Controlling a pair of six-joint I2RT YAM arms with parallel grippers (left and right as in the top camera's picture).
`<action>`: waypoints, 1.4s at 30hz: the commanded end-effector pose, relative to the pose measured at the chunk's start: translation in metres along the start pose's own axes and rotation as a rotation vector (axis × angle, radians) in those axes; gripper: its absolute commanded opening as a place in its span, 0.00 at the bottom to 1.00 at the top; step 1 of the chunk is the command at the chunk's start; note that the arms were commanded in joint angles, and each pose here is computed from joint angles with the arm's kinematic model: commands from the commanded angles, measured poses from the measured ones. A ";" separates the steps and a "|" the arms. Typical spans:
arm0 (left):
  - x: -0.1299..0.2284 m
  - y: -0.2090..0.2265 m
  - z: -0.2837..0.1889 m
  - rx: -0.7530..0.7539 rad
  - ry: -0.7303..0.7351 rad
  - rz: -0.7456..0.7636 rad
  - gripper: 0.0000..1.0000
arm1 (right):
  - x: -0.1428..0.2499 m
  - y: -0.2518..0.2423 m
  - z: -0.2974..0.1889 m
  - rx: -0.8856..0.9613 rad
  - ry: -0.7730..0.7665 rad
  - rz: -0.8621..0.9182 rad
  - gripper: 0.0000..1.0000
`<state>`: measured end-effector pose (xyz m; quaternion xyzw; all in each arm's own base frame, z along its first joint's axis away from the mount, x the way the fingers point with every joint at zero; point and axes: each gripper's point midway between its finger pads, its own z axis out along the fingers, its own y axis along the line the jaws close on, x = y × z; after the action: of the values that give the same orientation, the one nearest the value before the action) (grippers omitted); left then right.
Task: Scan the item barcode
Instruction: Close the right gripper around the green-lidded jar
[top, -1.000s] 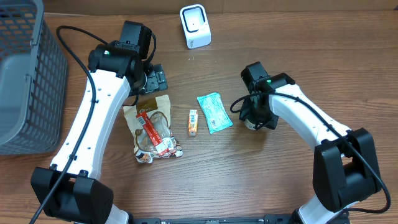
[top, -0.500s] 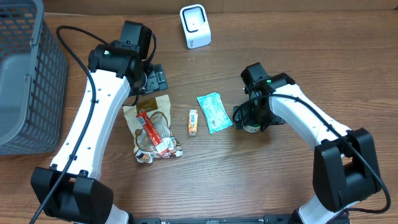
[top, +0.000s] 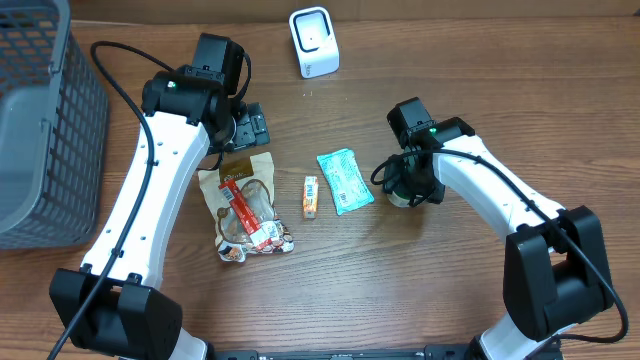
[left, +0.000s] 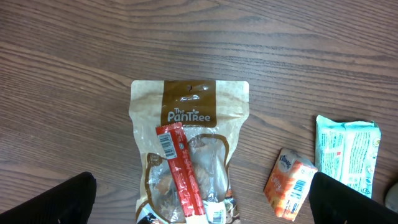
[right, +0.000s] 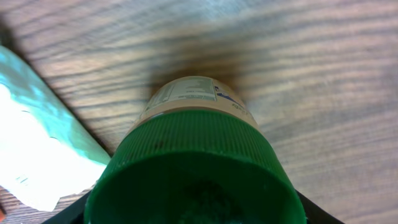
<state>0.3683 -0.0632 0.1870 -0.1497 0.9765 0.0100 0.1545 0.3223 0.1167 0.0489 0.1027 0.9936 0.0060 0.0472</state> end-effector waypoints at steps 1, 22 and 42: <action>-0.006 0.001 -0.010 0.005 -0.034 0.009 1.00 | -0.003 0.002 -0.001 -0.008 -0.013 -0.100 0.60; -0.006 0.001 -0.010 0.005 -0.034 0.009 1.00 | -0.021 0.000 -0.002 0.020 -0.096 -0.054 1.00; -0.006 0.001 -0.010 0.005 -0.034 0.009 1.00 | -0.017 0.000 0.018 0.035 -0.057 -0.060 0.94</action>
<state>0.3683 -0.0632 0.1870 -0.1497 0.9765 0.0100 0.1545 0.3435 0.1144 0.0438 0.0733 0.9935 -0.0084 0.0864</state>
